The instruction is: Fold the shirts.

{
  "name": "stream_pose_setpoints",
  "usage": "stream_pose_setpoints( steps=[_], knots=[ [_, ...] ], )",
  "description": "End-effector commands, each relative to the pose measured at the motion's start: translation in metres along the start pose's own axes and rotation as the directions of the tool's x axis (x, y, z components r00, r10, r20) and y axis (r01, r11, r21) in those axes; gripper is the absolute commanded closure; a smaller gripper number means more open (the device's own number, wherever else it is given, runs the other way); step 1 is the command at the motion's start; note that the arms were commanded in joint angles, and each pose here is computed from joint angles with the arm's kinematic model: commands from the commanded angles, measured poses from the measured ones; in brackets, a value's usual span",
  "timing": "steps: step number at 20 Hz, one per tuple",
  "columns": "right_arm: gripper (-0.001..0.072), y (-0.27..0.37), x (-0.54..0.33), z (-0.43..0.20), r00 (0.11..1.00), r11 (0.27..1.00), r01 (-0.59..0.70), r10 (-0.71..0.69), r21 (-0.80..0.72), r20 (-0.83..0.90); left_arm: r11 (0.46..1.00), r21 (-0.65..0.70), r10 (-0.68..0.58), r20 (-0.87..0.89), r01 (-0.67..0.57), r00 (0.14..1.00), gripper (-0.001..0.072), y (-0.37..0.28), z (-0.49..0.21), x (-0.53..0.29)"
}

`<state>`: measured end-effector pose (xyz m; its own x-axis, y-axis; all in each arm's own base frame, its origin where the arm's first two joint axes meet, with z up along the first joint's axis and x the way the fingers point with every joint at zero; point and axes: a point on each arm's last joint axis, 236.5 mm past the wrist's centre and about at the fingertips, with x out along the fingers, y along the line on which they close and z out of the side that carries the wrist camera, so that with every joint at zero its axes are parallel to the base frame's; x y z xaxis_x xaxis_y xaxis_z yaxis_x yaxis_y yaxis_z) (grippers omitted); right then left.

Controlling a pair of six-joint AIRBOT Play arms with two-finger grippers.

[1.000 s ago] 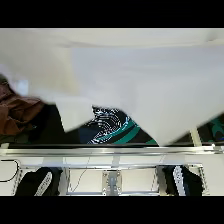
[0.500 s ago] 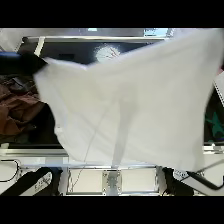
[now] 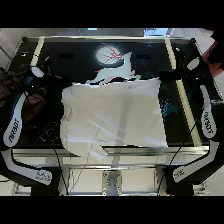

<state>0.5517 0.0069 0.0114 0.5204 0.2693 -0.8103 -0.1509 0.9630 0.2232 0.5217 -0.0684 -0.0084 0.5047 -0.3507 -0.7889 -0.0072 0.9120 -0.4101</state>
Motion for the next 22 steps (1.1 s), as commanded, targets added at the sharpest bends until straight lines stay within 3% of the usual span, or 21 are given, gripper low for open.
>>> stream_pose_setpoints(
  steps=[1, 5, 8, 12, 16, 19, 22],
  knots=[
    [0.0688, -0.022, 0.005, 0.032, 0.992, 0.997, 0.076, -0.076, -0.001, 0.105, 1.000, -0.006, -0.005, 0.089, 0.006, 0.996, 0.0697, 0.000, 0.031, 0.007],
    [0.0688, -0.034, -0.043, 0.050, 0.991, 0.996, 0.085, -0.084, -0.011, 0.104, 0.973, 0.211, -0.092, -0.006, 0.091, 0.996, 0.0697, -0.054, 0.041, -0.042],
    [0.0688, -0.035, -0.067, 0.053, 0.989, 0.994, 0.107, -0.103, -0.032, 0.101, 0.947, 0.312, -0.092, 0.043, 0.075, 0.995, 0.0697, -0.077, 0.056, -0.071],
    [0.0688, -0.017, -0.053, 0.015, 0.997, 0.997, 0.051, -0.054, -0.049, -0.049, 0.948, 0.297, -0.061, -0.175, 0.112, 0.983, 0.0697, -0.075, -0.003, -0.054],
    [0.0688, -0.014, -0.045, -0.062, 0.943, 0.997, 0.016, -0.042, -0.081, -0.331, 0.941, 0.338, 0.165, -0.450, -0.004, 0.878, 0.0697, -0.022, -0.090, -0.044],
    [0.0688, -0.016, -0.024, -0.093, 0.922, 0.999, 0.007, -0.027, -0.052, -0.387, 0.950, 0.313, 0.199, -0.545, -0.023, 0.815, 0.0697, 0.003, -0.136, -0.028],
    [0.0687, -0.015, 0.002, -0.120, 0.912, 1.000, 0.008, -0.020, -0.030, -0.409, 0.957, 0.284, 0.207, -0.538, -0.055, 0.817, 0.0697, 0.020, -0.156, -0.002]
  ],
)
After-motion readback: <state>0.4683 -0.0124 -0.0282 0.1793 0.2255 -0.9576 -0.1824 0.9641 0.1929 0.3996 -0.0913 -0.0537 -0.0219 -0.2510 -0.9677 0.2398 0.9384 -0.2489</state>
